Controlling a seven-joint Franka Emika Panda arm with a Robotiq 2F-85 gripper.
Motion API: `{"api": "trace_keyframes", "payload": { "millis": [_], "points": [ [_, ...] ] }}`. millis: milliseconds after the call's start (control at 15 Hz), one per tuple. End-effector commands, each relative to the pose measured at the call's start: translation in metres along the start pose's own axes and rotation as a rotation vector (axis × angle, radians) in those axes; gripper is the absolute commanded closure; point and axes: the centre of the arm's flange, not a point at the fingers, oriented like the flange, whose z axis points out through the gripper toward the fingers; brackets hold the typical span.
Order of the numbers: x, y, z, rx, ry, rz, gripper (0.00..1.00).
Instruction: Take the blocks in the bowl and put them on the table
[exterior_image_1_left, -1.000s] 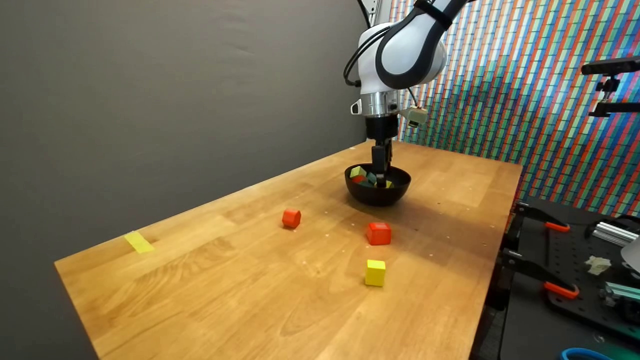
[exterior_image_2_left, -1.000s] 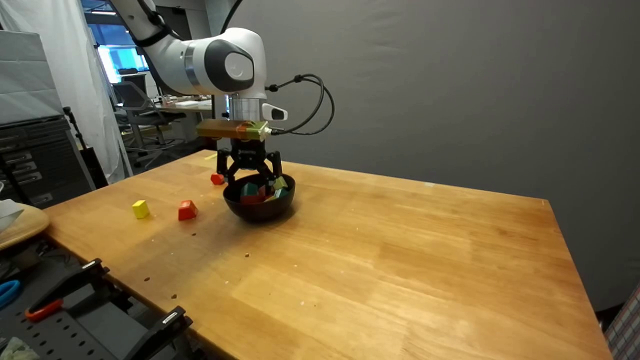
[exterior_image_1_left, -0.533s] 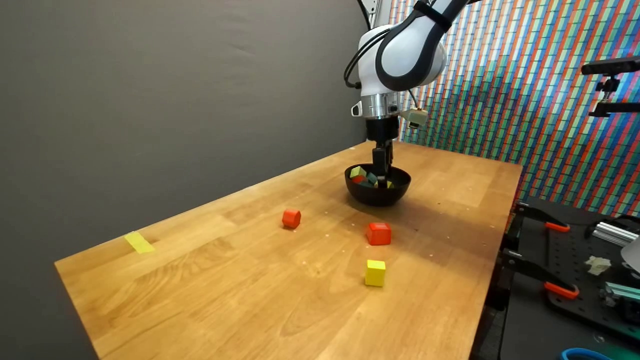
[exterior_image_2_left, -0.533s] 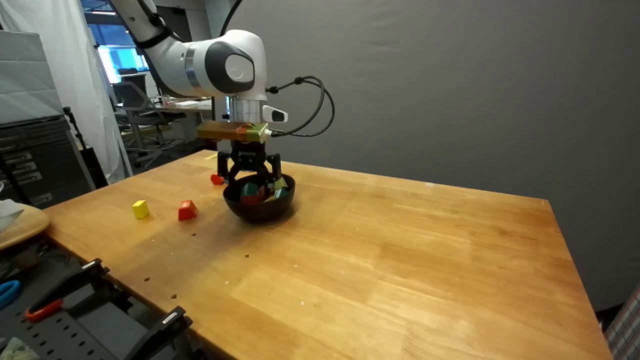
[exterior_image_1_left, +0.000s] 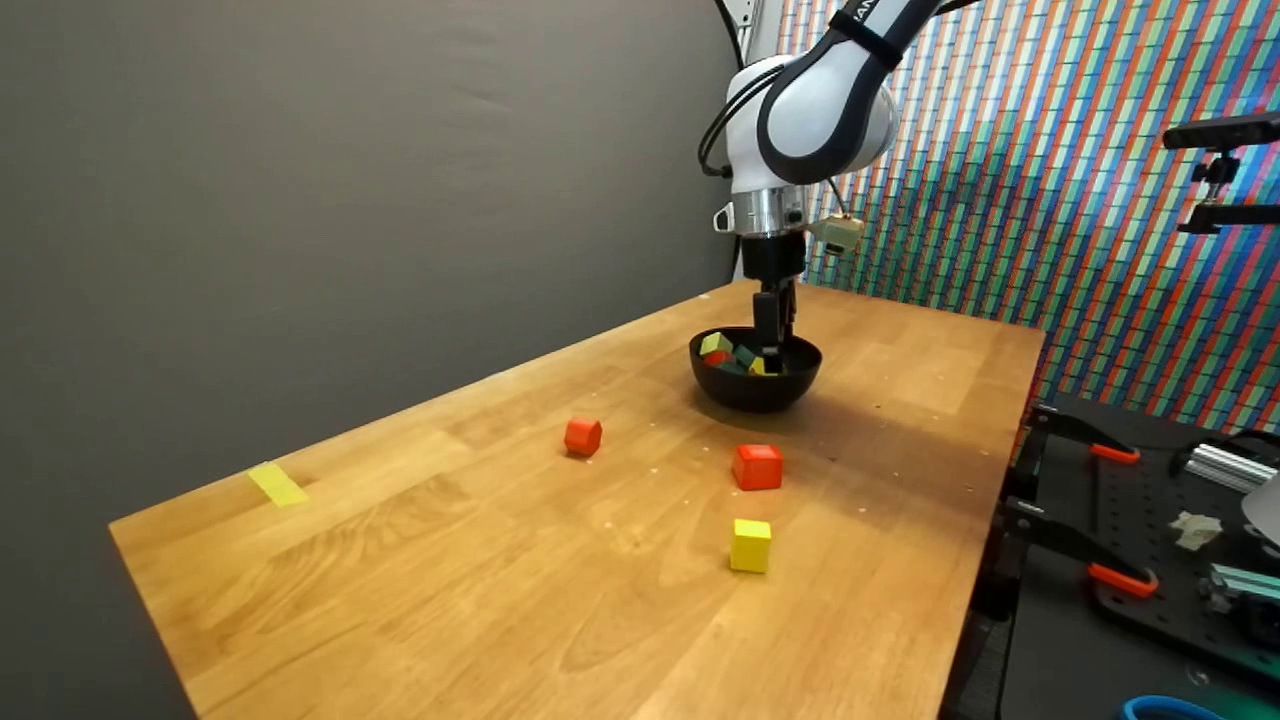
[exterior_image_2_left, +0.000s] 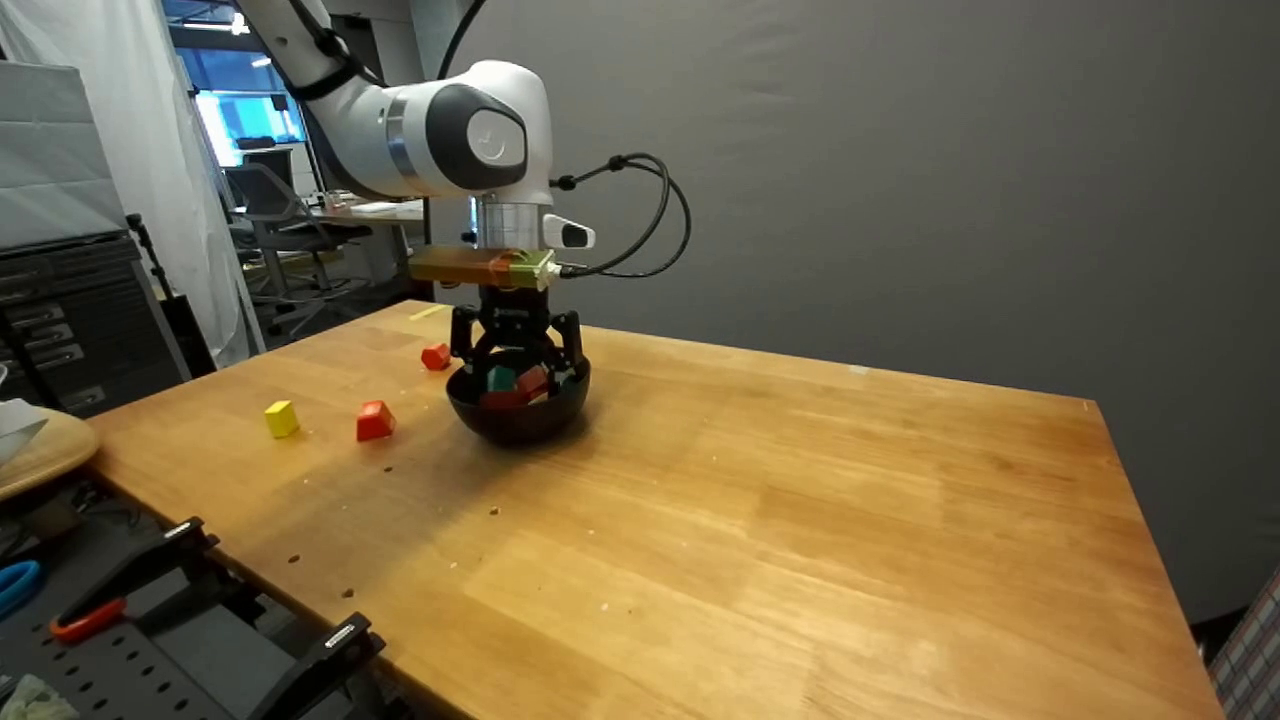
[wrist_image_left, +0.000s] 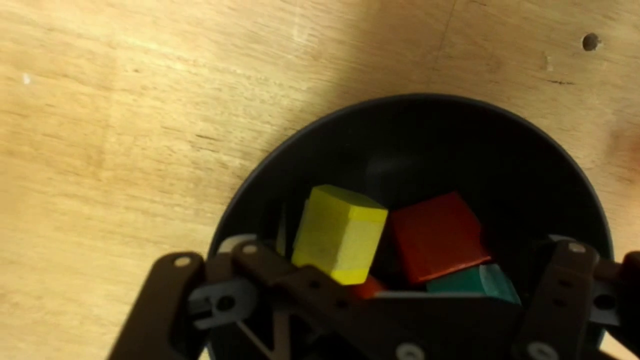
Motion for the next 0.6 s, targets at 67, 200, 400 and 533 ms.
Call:
{"api": "trace_keyframes", "payload": {
  "millis": [67,200,400,533],
  "points": [
    [0.017,0.015,0.010,0.019,-0.010,-0.025,0.00],
    [0.029,0.012,0.016,0.029,-0.009,-0.054,0.00],
    [0.044,0.004,0.022,0.035,-0.021,-0.100,0.00],
    [0.046,0.000,0.022,0.038,-0.035,-0.118,0.26]
  ]
}}
